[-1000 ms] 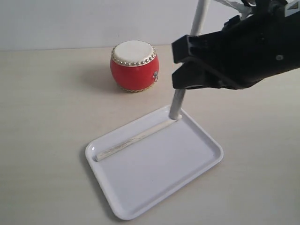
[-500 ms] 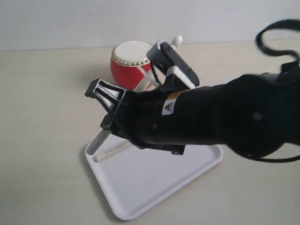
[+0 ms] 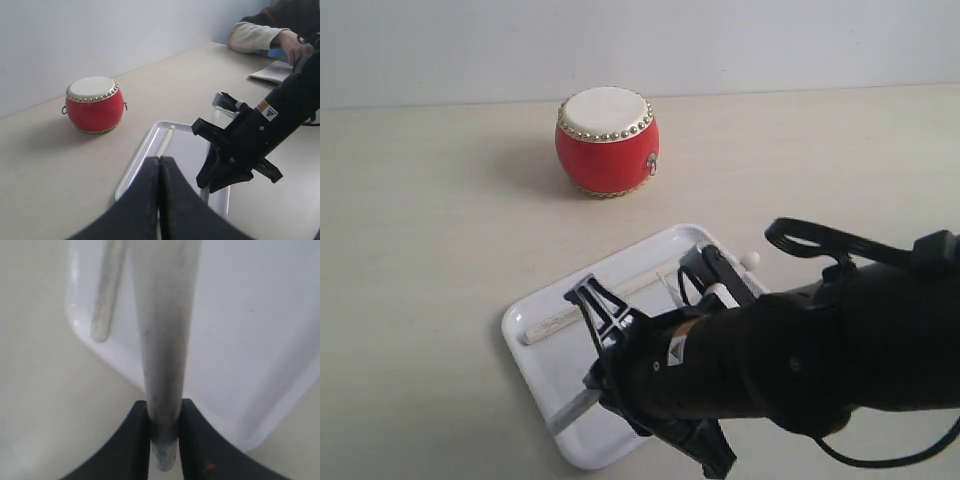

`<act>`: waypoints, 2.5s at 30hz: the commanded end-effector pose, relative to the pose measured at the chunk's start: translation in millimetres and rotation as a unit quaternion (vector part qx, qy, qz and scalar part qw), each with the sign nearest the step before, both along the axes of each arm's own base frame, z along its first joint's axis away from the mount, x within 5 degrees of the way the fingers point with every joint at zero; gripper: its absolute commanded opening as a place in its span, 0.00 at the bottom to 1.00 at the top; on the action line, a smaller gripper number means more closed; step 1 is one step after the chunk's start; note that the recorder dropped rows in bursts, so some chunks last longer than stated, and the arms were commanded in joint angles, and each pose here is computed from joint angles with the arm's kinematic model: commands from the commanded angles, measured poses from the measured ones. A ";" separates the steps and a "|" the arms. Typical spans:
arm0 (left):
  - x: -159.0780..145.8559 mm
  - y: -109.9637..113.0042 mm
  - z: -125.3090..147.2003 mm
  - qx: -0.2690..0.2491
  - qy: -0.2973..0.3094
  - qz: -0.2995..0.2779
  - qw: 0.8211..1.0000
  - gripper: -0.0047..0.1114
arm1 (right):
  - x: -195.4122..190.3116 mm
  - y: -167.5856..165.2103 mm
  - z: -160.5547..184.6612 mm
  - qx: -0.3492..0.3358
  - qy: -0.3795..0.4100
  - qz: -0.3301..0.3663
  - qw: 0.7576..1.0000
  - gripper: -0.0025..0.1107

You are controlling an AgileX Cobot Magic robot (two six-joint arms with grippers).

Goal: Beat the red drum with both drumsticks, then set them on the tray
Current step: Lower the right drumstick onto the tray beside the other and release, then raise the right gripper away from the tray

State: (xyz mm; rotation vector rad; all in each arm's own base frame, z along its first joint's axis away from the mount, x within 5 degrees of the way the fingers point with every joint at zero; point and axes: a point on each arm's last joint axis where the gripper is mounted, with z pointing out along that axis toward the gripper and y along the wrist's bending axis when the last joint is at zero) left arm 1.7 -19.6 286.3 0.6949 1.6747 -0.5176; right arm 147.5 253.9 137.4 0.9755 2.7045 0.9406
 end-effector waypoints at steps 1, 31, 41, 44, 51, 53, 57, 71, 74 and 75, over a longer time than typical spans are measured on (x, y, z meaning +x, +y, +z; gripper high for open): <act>0.6 0.1 0.0 -0.003 -0.005 0.000 1.000 0.04 | -0.8 -13.8 -9.7 0.017 0.003 -0.075 0.997 0.02; 0.6 0.1 0.0 -0.003 -0.005 0.000 1.000 0.04 | 6.2 -13.3 -22.5 0.000 -0.030 -0.072 0.997 0.36; 0.6 0.1 0.0 -0.003 -0.005 0.000 1.000 0.04 | 7.5 -12.5 -17.1 0.008 -0.047 -0.064 0.997 0.40; 0.6 0.1 0.0 -0.003 -0.005 0.000 1.000 0.04 | 6.8 -10.9 3.5 0.029 -0.093 -0.016 0.995 0.33; 0.6 0.1 0.0 -0.003 -0.005 0.000 1.000 0.04 | -12.1 -28.8 85.7 0.057 -0.243 0.141 0.958 0.02; 0.5 0.1 0.0 -0.003 -0.005 -0.002 1.000 0.04 | -19.4 -37.7 104.3 0.058 -0.281 0.176 0.942 0.02; -0.2 -0.7 0.3 -0.010 0.000 -0.006 1.000 0.04 | -33.8 -55.7 132.6 0.050 -0.350 0.242 0.904 0.02; -2.5 -11.8 3.1 -0.128 0.040 -0.048 0.990 0.04 | -32.2 -118.5 141.3 -0.353 -0.390 0.452 0.721 0.02; 4.6 -14.8 -7.8 -0.142 0.047 -0.038 0.988 0.04 | -32.3 -120.3 154.4 -0.344 -0.449 0.439 0.698 0.02; 5.9 -14.8 -8.9 -0.139 0.039 -0.035 0.989 0.04 | -33.1 -120.3 159.0 -0.336 -0.470 0.435 0.690 0.02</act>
